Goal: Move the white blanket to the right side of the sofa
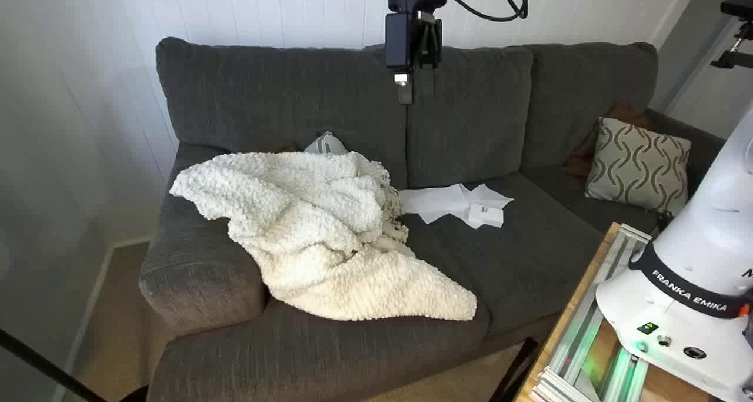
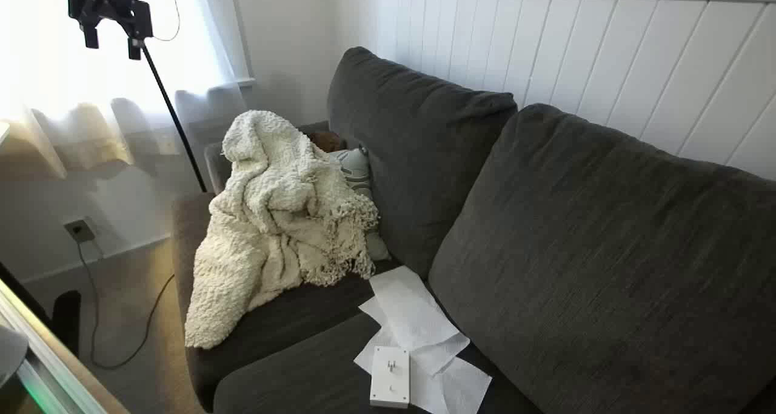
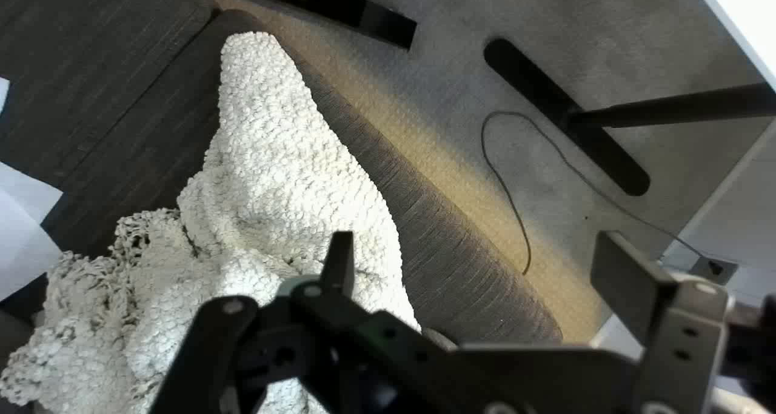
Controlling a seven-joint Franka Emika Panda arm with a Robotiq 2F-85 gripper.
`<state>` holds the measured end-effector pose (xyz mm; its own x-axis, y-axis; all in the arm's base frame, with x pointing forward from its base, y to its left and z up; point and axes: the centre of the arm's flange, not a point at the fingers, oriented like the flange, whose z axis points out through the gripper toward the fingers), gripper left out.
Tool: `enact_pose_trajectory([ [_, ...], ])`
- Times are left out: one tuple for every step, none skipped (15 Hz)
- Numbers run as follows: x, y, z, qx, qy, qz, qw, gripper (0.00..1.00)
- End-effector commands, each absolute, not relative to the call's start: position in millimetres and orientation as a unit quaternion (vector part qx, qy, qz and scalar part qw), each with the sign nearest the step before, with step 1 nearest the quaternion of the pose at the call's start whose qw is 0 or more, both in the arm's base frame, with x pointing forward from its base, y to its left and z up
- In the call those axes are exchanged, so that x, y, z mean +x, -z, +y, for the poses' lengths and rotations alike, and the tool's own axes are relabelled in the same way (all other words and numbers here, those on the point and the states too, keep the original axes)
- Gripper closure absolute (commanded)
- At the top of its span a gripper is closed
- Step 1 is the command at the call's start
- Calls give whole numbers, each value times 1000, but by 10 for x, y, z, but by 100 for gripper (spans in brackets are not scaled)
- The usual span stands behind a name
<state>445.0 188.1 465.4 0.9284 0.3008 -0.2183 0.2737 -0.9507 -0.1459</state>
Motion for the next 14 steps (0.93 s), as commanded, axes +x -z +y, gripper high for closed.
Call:
enact_pose_trajectory([
  [4450, -4654, 1882, -980, -120, -147, 57, 0],
  [4450, -4654, 1882, -980, -120, -147, 57, 0],
  [4450, -4654, 1882, -980, -120, -147, 57, 0],
  [4450, -4654, 1882, -980, -120, -147, 57, 0],
  [4450, -4654, 1882, -980, -120, -147, 57, 0],
  [4450, -4654, 1882, -980, -120, -147, 57, 0],
  [4560, -4676, 1862, -981, -122, -134, 72, 0],
  [4760, -4714, 1762, -982, -117, -118, 92, 0],
  [4910, -4755, 1647, -984, -100, -100, 108, 0],
  [5078, -4797, 1481, -983, -100, -81, 130, 0],
  [5218, -4819, 1304, -982, -97, -65, 147, 0],
  [5395, -4817, 1076, -981, -96, -45, 165, 0],
  [5530, -4790, 874, -978, -94, -26, 184, 0],
  [5664, -4696, 678, -973, -106, -8, 202, 0],
])
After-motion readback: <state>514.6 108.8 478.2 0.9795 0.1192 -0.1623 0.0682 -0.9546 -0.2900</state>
